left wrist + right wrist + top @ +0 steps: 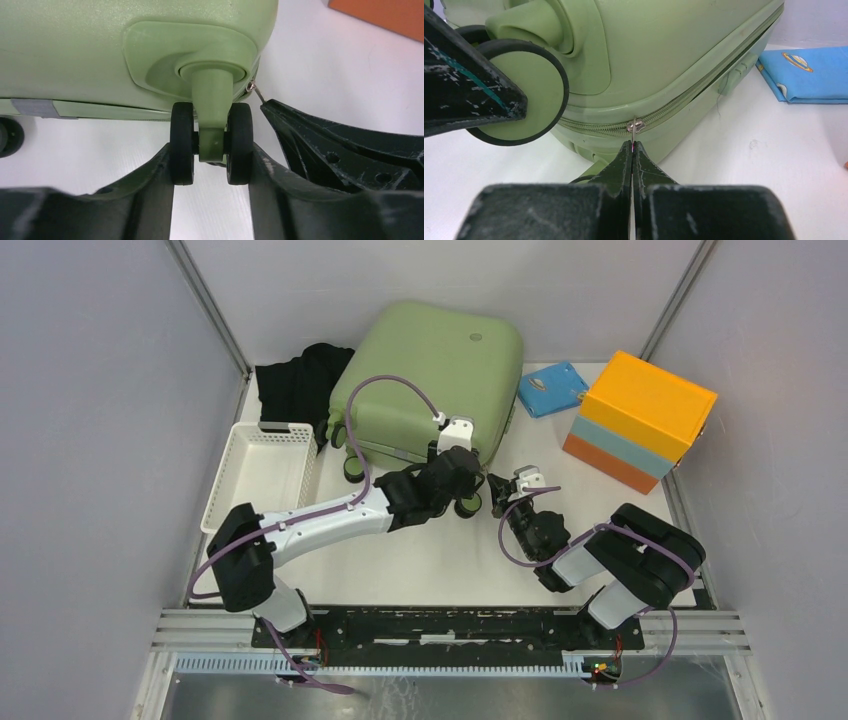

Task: Open, take out, and arrange the luggage
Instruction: Unzip the luggage at the center of the board.

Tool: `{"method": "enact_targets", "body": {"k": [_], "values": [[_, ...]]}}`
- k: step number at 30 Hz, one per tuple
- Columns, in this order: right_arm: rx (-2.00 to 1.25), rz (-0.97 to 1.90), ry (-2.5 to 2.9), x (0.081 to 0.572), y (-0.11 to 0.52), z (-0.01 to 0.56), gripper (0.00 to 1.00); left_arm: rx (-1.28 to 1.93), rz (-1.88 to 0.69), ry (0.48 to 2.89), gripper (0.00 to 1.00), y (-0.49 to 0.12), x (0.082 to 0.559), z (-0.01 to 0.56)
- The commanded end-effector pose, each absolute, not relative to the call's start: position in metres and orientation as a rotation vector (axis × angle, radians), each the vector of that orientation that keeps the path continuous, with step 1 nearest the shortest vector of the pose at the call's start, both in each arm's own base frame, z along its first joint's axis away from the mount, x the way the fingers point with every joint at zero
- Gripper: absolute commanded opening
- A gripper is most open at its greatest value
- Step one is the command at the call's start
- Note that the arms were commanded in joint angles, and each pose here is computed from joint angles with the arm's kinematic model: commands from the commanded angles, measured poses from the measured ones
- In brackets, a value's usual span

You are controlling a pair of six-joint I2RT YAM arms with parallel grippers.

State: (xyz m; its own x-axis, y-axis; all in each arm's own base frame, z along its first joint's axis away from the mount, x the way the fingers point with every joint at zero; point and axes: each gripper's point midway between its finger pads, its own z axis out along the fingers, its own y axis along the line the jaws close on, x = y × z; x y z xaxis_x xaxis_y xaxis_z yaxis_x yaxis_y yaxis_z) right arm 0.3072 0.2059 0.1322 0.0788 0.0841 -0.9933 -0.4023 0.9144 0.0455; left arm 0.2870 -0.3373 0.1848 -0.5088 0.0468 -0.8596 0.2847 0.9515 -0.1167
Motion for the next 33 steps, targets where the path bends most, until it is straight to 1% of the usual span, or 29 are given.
{"method": "enact_targets", "body": {"k": [1, 3, 6, 9, 11, 13, 24, 33], "values": [[-0.229, 0.45, 1.317, 0.307, 0.214, 0.172, 0.0, 0.231, -0.28, 2.057, 0.38, -0.339, 0.294, 0.2], [-0.223, 0.448, 1.324, 0.305, 0.212, 0.169, 0.0, 0.257, -0.262, 2.06, 0.26, -0.334, 0.292, 0.198], [-0.224, 0.426, 1.336, 0.304, 0.207, 0.164, 0.0, 0.297, -0.238, 2.054, 0.15, -0.327, 0.289, 0.2], [-0.237, 0.397, 1.352, 0.304, 0.203, 0.159, 0.0, 0.329, -0.206, 2.045, 0.06, -0.316, 0.286, 0.203], [-0.245, 0.384, 1.362, 0.304, 0.202, 0.156, 0.0, 0.351, -0.189, 2.04, 0.03, -0.307, 0.282, 0.205], [-0.252, 0.376, 1.369, 0.304, 0.201, 0.154, 0.0, 0.373, -0.188, 2.034, 0.02, -0.301, 0.278, 0.207], [-0.265, 0.362, 1.4, 0.3, 0.197, 0.143, 0.0, 0.524, -0.301, 1.988, 0.02, -0.28, 0.246, 0.228], [-0.302, 0.366, 1.417, 0.297, 0.201, 0.134, 0.0, 0.618, -0.315, 1.996, 0.02, -0.261, 0.226, 0.224]]}}
